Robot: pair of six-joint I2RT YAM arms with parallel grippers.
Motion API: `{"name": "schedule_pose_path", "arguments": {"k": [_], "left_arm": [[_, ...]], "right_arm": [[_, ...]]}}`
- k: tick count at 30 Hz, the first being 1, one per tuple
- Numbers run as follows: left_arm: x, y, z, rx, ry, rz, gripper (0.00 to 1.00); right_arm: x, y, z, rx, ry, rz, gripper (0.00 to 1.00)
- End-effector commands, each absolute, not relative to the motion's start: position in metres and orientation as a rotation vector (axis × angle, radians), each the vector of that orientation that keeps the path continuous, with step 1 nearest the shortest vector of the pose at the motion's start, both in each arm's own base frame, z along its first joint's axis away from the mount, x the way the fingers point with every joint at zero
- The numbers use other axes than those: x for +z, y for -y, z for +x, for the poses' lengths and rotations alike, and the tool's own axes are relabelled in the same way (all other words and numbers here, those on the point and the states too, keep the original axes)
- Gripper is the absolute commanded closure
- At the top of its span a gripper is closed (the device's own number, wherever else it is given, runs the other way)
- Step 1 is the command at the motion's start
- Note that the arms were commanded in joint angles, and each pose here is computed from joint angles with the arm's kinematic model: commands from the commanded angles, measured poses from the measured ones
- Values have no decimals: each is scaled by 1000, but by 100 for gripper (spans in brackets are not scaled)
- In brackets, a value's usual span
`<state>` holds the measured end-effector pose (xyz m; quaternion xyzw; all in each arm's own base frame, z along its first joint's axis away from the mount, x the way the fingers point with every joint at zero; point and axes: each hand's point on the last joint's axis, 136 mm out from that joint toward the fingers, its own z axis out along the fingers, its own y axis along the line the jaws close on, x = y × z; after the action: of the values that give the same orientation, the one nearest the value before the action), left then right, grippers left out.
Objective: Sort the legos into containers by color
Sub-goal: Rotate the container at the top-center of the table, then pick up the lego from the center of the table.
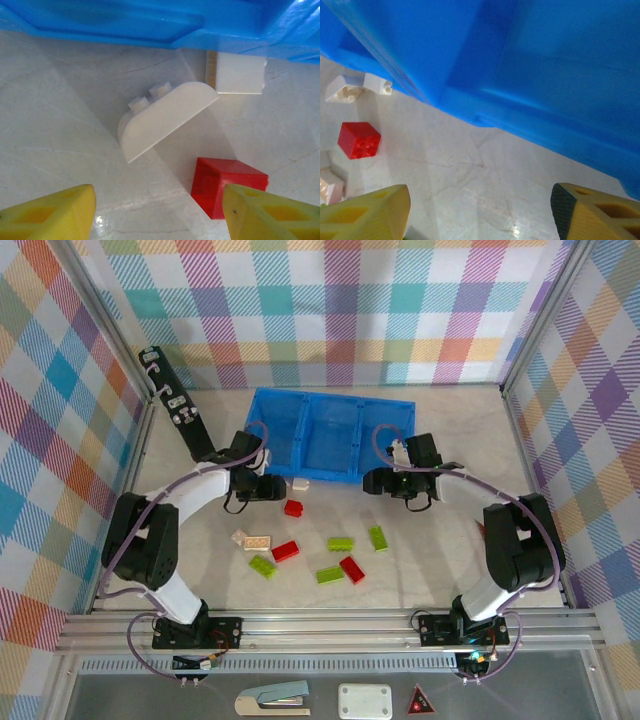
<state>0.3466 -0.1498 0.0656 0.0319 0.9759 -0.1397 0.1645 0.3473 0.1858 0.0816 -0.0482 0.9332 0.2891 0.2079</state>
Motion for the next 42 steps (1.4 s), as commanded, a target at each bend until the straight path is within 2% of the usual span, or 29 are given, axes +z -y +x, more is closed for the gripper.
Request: {"name": "schedule_pose_path", "arguments": {"k": [1, 8, 11, 23, 42], "left_arm": [[61, 151, 353, -346, -2806, 161, 34], [54, 159, 370, -345, -2814, 220, 38], [48, 164, 374, -367, -2831, 242, 44], [44, 171, 377, -387, -2849, 257, 56], [22, 184, 364, -342, -2924, 318, 52]], "right_arm": [[87, -182, 373, 737, -2537, -96, 25], [89, -176, 386, 659, -2513, -84, 27], [92, -172, 389, 630, -2524, -50, 27], [118, -170, 365, 700, -2499, -14, 27], [136, -164, 345, 701, -2473, -35, 25]]}}
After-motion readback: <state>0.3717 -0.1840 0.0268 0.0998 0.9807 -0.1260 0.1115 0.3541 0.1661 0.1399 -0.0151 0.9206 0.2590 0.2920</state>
